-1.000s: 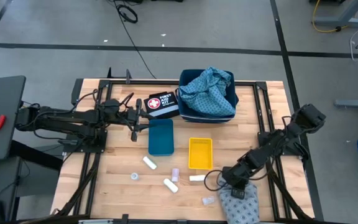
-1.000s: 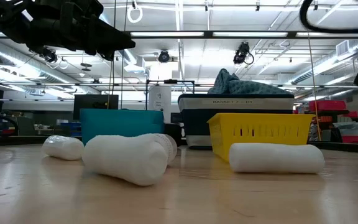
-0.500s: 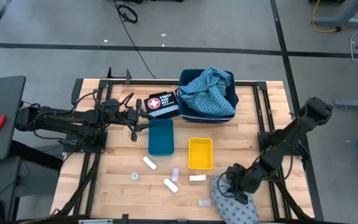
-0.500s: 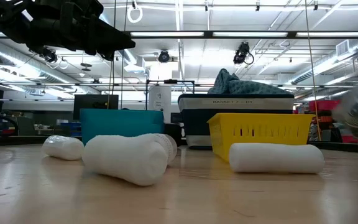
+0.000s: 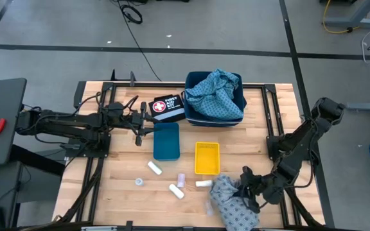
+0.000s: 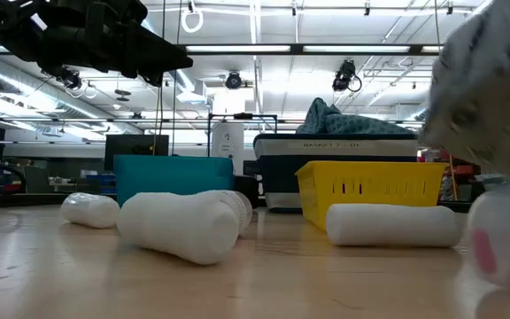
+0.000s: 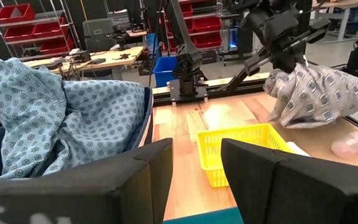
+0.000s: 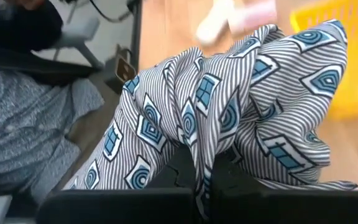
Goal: Pick & place medical supplies in basket/bin
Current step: Put the light gray patient gown into the blue laundry bin
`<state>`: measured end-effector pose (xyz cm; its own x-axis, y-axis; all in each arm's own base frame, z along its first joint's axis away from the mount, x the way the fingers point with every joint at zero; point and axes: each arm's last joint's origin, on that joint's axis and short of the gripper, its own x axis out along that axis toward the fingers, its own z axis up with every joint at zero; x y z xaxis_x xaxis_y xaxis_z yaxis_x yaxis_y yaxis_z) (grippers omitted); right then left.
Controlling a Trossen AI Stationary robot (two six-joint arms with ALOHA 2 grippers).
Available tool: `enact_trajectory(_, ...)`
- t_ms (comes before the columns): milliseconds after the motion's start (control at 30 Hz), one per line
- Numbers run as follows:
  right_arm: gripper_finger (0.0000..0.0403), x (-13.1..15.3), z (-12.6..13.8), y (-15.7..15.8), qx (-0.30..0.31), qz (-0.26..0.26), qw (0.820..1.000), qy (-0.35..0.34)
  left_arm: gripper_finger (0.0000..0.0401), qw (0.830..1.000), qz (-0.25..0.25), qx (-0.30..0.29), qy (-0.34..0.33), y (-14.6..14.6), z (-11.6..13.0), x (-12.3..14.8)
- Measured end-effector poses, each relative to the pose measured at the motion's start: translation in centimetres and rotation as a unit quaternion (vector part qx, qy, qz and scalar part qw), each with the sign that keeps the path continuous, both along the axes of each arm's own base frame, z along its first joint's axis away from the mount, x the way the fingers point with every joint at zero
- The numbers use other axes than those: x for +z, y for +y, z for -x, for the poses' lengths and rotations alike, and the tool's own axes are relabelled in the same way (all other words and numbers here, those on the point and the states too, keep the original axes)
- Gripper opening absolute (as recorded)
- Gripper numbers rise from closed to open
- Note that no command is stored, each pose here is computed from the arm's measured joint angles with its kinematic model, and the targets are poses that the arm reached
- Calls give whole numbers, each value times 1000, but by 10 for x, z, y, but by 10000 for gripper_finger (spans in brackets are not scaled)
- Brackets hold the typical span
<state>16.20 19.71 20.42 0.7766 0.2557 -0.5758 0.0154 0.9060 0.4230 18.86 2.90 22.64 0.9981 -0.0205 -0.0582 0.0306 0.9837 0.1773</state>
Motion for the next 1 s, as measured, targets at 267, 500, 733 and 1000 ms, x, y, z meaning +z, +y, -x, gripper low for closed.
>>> enact_trajectory(267,0,12,1,7,-6,88,989,-118,142,1000,0,0,-1,0,0,0)
enact_trajectory(500,0,26,-3,11,21,166,965,-200,142,1000,0,0,-1,0,0,0)
enact_trajectory(733,0,36,-12,8,26,232,939,-253,142,1000,0,0,-1,0,0,0)
enact_trajectory(1000,0,56,-28,-2,18,320,889,-326,142,1000,0,0,-2,0,0,0)
